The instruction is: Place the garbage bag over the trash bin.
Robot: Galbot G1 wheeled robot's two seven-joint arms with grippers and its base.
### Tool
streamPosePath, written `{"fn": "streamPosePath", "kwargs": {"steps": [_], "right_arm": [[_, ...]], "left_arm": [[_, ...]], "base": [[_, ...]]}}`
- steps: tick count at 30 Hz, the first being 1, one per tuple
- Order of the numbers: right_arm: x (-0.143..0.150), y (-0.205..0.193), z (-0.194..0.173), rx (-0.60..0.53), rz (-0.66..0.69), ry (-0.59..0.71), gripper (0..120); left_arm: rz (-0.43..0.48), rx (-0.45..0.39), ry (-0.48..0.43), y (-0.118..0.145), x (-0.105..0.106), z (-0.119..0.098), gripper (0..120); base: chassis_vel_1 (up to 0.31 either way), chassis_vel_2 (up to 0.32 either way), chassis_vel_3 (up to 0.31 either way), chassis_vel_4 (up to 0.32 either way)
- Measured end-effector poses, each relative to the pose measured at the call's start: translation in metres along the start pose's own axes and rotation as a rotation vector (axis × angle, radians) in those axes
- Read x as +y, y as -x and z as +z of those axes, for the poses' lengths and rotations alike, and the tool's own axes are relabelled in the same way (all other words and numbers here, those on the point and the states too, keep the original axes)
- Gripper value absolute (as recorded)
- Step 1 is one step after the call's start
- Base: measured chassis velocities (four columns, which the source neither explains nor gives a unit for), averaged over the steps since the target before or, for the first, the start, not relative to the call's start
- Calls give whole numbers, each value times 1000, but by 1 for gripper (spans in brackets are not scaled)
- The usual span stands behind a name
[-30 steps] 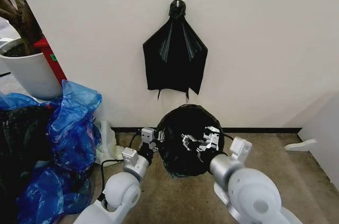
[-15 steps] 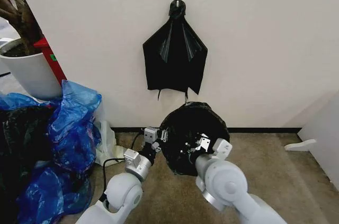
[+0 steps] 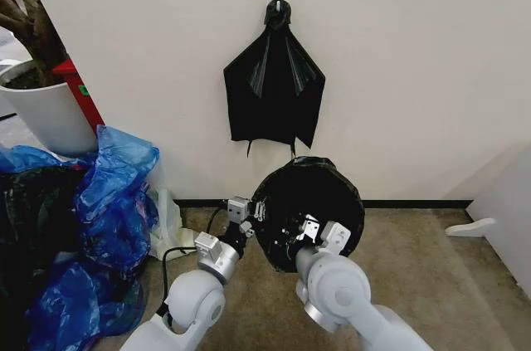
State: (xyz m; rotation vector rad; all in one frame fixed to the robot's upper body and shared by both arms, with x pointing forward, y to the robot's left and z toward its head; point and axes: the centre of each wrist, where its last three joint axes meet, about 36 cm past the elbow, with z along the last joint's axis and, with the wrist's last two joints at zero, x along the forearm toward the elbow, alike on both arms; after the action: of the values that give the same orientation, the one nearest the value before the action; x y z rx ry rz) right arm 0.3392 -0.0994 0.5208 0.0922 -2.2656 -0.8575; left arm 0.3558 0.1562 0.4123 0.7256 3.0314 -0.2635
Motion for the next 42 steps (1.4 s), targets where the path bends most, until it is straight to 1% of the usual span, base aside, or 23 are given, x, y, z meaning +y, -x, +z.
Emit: {"fn": "streamPosePath", "kwargs": {"steps": [3,6,9,13,14,16,22,25,30,33,39,42], "right_arm": [[2,-5,-4,-14,-23,-11,0],[1,1,-6,-30,-36,-29,0],[0,11,-6,-46,-29,-44,0],[-4,35,-2,-82,3,-85,0],[-5,47,1,-90,21,-100,0],[-4,57,9,-96,36,-114,0],[0,68,19,-83,50,-117,0],[1,67,15,-93,47,-116,0],[5,49,2,-103,21,-103,0],[3,46,2,-102,19,-111,0],[-1,63,-13,-146,24,-129,0],[9,68,-23,-169,3,-128,0]], "left_arm": [[1,2,1,0,1,1,1],[5,4,0,-1,1,1,1],[9,2,0,-2,0,-1,1],[16,3,-1,-5,-1,-3,1],[20,0,-2,-6,-2,-5,1],[24,-2,-4,-6,-3,-6,1],[29,-8,-11,-6,-5,-9,1],[29,-9,-14,-6,-4,-10,1],[7,-7,-12,-2,6,-8,1],[3,-11,-12,-1,8,-7,1],[11,-7,-18,-3,6,-6,1],[18,0,-17,-5,5,-4,1]], "base": [[0,0,0,0],[0,0,0,0],[0,0,0,0],[0,0,0,0],[0,0,0,0],[0,0,0,0],[0,0,0,0],[0,0,0,0],[0,0,0,0],[0,0,0,0],[0,0,0,0],[0,0,0,0]]}}
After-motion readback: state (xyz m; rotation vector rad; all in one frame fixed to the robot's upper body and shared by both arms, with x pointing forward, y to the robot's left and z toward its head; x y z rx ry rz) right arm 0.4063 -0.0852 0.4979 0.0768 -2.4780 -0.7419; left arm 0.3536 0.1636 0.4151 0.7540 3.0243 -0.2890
